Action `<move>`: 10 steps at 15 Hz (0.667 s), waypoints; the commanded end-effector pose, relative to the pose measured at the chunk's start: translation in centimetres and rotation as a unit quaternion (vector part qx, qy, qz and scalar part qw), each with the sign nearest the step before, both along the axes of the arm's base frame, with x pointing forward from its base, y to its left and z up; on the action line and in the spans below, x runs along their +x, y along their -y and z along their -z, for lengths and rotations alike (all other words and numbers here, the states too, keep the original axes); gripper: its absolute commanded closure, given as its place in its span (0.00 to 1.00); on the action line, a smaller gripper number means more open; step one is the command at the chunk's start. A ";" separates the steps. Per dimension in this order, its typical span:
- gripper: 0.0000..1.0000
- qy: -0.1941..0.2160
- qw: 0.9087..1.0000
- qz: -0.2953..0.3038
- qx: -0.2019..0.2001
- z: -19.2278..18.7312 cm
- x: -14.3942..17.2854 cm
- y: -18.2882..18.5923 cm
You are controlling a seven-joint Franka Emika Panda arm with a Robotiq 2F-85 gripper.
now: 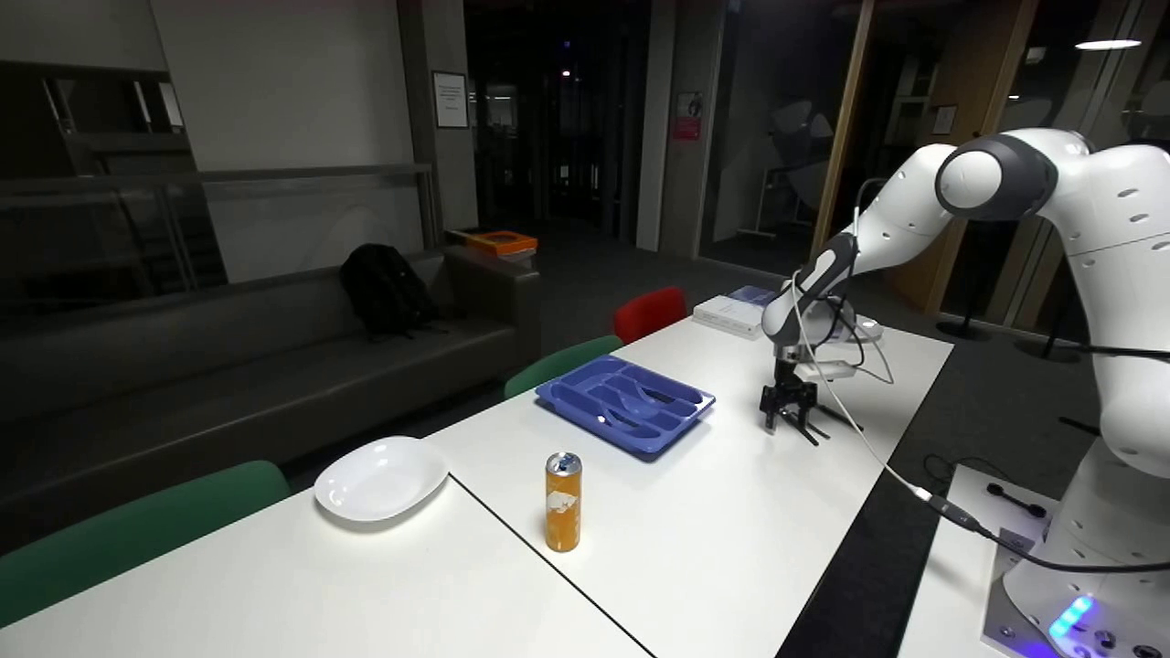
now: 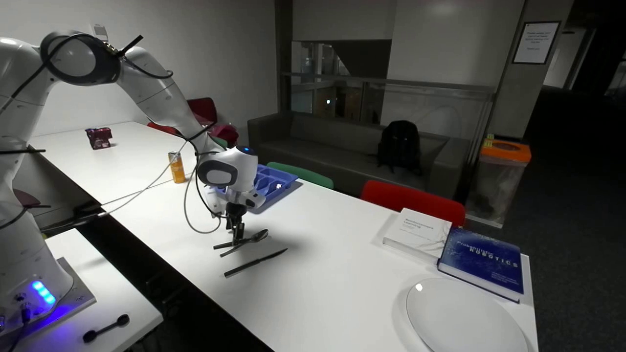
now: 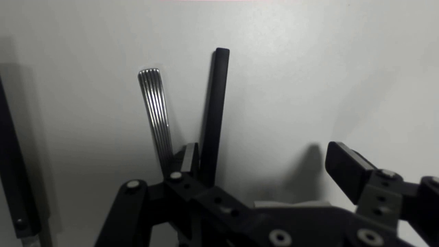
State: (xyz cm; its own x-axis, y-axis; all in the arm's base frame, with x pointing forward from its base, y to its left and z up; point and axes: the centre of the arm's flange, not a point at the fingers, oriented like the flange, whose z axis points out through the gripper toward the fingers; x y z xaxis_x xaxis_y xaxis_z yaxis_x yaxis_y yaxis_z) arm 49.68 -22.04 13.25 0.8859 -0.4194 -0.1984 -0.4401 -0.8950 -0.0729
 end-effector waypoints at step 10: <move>0.00 0.052 0.998 0.037 0.004 -1.2 1.1 -0.7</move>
State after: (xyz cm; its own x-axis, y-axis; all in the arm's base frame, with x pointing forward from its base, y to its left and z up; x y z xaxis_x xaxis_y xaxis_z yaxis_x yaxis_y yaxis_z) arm 50.85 -20.66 13.58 0.8858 -0.4351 -0.1616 -0.4503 -0.8900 -0.0717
